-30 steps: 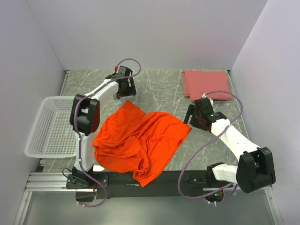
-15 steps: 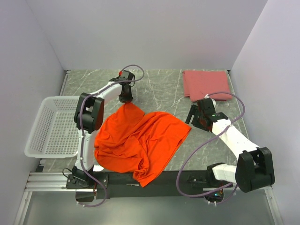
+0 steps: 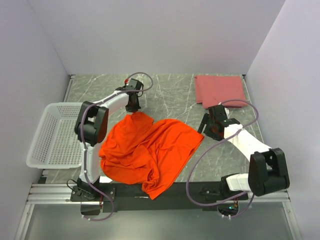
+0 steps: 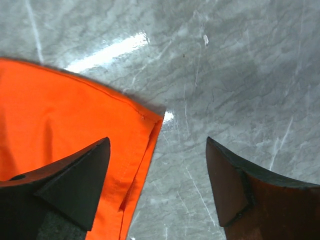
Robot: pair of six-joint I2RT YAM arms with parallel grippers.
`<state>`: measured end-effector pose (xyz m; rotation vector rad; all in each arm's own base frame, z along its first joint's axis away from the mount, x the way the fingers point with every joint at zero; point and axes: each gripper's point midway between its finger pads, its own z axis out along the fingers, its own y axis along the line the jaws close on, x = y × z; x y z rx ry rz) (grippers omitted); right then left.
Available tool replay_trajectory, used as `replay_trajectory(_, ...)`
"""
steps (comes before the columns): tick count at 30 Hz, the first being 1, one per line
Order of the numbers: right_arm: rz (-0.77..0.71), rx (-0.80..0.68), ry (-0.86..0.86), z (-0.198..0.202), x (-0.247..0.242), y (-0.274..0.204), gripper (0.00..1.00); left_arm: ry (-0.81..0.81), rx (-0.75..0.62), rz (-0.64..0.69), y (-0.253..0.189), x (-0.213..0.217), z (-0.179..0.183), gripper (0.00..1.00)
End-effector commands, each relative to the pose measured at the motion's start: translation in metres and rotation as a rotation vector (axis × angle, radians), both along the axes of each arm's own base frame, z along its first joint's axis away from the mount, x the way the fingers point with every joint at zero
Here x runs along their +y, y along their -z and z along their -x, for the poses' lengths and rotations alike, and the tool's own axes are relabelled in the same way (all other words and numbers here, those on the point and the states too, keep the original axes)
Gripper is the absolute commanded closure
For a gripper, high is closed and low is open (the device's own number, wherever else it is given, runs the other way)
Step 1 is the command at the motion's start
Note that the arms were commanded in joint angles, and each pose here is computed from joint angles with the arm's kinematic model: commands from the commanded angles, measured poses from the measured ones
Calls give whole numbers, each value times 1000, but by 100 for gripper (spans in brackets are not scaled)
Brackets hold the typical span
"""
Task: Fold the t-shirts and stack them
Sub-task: Flatten the tshirt out
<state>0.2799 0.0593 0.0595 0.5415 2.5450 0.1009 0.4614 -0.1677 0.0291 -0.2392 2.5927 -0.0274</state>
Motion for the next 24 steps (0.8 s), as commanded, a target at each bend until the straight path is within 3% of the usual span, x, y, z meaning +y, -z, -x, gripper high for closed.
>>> replay_trajectory(1,-14,-18,49,-15,0,-6,18,-119,-133,-10,-55,25,-2,99)
replay_trajectory(9,-51,-11,-33,-24,14,10,27,-239,-196,33,-80,73,21,99)
replay_trajectory(13,-46,31,-62,-35,19,24,39,-248,-208,42,-89,78,19,99)
replay_trajectory(24,3,112,-29,-17,10,45,50,-284,-212,64,-93,86,12,99)
